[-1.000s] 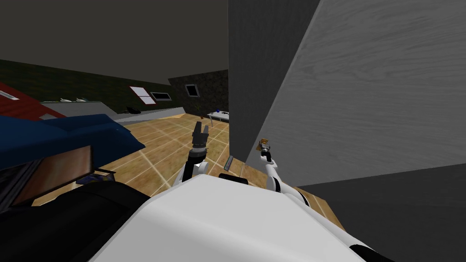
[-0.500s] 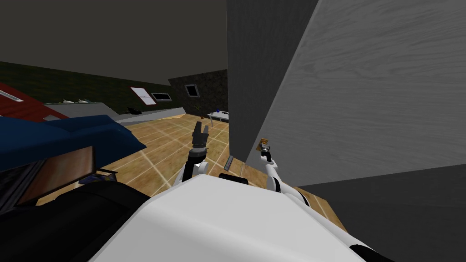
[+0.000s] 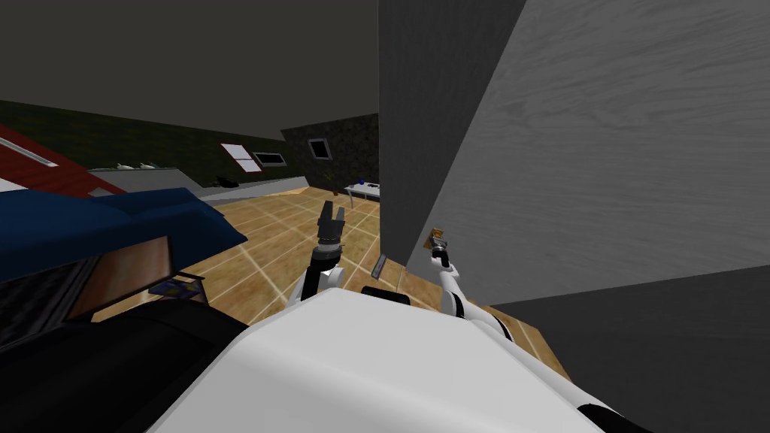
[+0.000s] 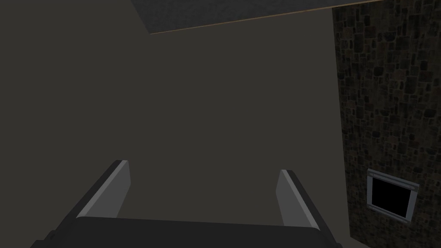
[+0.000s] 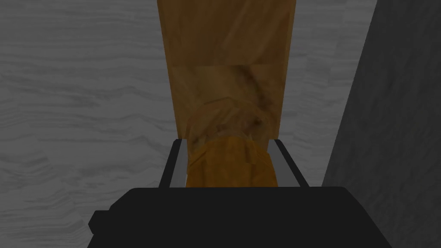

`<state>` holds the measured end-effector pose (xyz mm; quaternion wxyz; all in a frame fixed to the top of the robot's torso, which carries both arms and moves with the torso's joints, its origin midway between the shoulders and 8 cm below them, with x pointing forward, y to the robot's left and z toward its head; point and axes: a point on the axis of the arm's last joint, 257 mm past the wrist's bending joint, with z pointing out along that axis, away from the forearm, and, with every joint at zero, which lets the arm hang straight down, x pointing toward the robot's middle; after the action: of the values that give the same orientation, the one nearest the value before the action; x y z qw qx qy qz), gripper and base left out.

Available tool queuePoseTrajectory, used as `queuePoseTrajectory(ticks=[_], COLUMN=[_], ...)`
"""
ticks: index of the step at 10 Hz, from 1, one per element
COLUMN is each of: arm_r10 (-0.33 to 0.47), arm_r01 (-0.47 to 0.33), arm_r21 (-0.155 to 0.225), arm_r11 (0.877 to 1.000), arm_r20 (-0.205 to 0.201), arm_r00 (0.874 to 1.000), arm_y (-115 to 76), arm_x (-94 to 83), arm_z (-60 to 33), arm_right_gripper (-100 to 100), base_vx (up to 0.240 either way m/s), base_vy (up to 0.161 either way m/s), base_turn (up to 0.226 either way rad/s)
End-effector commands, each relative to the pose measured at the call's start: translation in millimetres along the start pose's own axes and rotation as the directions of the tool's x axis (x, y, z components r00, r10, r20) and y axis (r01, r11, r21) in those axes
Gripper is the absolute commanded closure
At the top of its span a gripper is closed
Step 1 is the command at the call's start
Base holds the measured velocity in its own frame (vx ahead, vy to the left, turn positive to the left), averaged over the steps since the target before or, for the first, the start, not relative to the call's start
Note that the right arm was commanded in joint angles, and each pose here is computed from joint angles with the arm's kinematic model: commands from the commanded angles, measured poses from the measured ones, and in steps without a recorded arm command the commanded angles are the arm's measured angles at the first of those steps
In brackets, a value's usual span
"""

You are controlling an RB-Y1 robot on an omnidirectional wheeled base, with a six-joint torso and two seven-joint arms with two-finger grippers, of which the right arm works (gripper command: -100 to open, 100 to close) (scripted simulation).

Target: Pull the door open

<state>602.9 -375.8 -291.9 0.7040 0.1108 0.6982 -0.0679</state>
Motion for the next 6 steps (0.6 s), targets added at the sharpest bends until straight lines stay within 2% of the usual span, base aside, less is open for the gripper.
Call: queuePoseTrajectory(ticks=[1,4,6], arm_r10=[0.047,0.113,0.17], arm_r01=[-0.047,-0.113,-0.17], arm_r21=[0.001,0.004,0.007], arm_r11=[0.999,0.994,0.985], arm_r20=[-0.008,-0.006,-0.004], arm_r00=[0.999,0.994,0.985], arm_y=[0.9,-0.8,-2.4], arm_x=[4.3,3.8,3.5], arm_z=[-1.9,-1.9,-1.9], arm_right_gripper=[100,100,100], base_vx=[-0.142,-0.102,-0.072], base_vy=[-0.007,-0.002,-0.001], base_turn=[0.047,0.038,0.037])
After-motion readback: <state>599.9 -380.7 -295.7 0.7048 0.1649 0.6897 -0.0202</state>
